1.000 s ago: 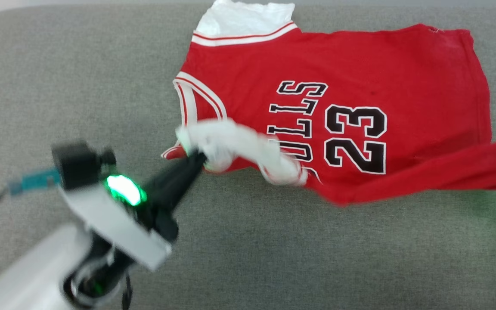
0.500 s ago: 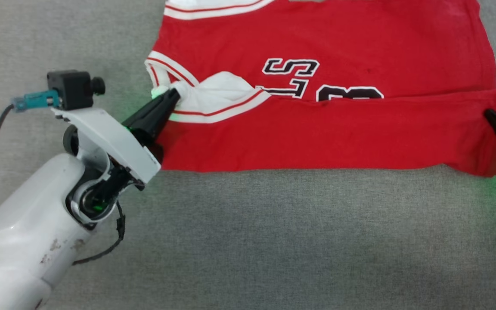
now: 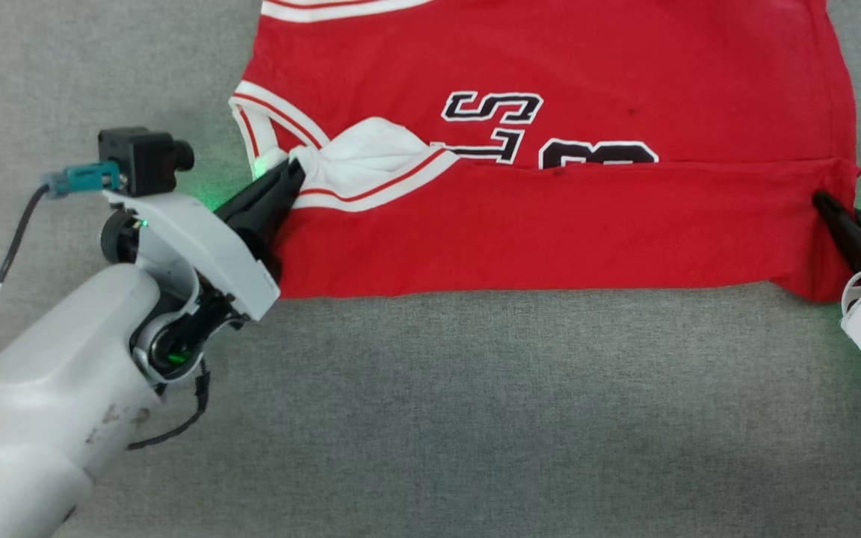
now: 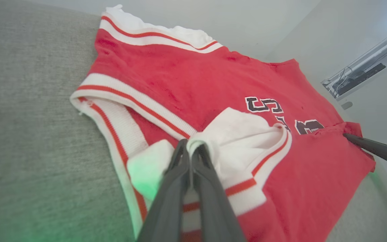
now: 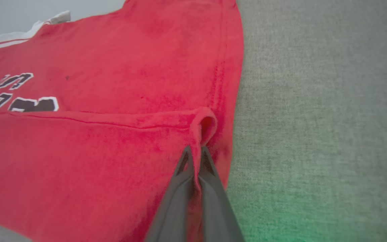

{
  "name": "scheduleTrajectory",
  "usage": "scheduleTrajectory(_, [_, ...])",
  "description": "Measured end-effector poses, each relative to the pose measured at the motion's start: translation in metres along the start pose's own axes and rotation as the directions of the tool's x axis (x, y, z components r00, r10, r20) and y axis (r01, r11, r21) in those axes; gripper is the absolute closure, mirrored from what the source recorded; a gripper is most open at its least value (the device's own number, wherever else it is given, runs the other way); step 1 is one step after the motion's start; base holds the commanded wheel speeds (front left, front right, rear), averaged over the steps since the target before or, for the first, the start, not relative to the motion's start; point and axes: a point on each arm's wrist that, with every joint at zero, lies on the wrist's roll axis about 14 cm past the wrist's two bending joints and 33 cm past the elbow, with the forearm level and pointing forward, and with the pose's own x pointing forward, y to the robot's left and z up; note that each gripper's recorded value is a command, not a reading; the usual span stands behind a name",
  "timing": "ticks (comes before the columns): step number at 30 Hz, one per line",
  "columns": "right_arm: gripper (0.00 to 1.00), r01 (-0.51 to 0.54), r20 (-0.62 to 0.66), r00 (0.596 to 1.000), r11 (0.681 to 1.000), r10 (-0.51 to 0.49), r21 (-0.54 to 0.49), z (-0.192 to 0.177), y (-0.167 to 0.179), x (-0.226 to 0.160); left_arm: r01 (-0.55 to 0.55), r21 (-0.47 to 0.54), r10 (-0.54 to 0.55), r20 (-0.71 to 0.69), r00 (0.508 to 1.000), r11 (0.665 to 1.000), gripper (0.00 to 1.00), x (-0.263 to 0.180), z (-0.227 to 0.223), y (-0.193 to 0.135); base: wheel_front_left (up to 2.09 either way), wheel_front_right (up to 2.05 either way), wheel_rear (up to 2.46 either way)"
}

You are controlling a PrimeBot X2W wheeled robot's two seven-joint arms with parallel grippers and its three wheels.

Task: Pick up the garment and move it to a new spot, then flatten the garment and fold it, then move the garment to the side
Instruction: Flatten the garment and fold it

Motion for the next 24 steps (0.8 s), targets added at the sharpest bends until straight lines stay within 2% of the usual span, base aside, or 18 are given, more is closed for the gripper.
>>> scheduleTrajectory(1, [0.04,0.001,0.004,1.0,1.0,-0.001,-0.01,0.001,0.0,-0.001,0.001,0.016,-0.001,0.002,1.0,1.0,0.0,-0.002,0.001,0.0,0.0,0.0,0.0])
scheduleTrajectory(2, [0.0,0.002,0.013,1.0,1.0,-0.001,-0.02,0.004,0.0,-0.003,0.0,0.031,0.0,0.002,1.0,1.0,0.0,-0.005,0.003,0.0,0.0,0.0,0.0])
scheduleTrajectory(7, [0.0,0.012,0.076,0.997,0.999,-0.01,-0.034,0.02,-0.002,-0.02,-0.007,0.152,0.007,-0.001,1.0,0.988,0.0,-0.025,0.028,0.001,0.0,0.0,0.0])
scheduleTrajectory(12, [0.0,0.005,0.138,0.99,0.999,0.001,-0.041,0.04,0.003,-0.038,-0.007,0.265,0.037,-0.108,0.993,0.964,0.0,-0.046,0.048,-0.003,0.0,0.0,0.0])
scheduleTrajectory(14, [0.0,-0.007,0.153,0.988,0.999,0.014,-0.044,0.045,0.009,-0.043,-0.015,0.282,0.061,-0.153,0.986,0.959,0.0,-0.053,0.055,-0.007,0.0,0.0,0.0])
scheduleTrajectory(19, [0.0,-0.042,0.181,0.982,0.997,0.052,-0.057,0.056,0.025,-0.047,0.017,0.267,0.102,-0.427,0.899,0.963,0.0,-0.073,0.019,-0.021,0.0,0.0,0.0])
scheduleTrajectory(24, [0.0,-0.06,0.158,0.985,0.996,0.069,-0.06,0.049,0.032,-0.044,-0.011,0.206,0.133,-0.586,0.799,0.978,0.0,-0.078,-0.004,-0.018,0.0,0.0,0.0])
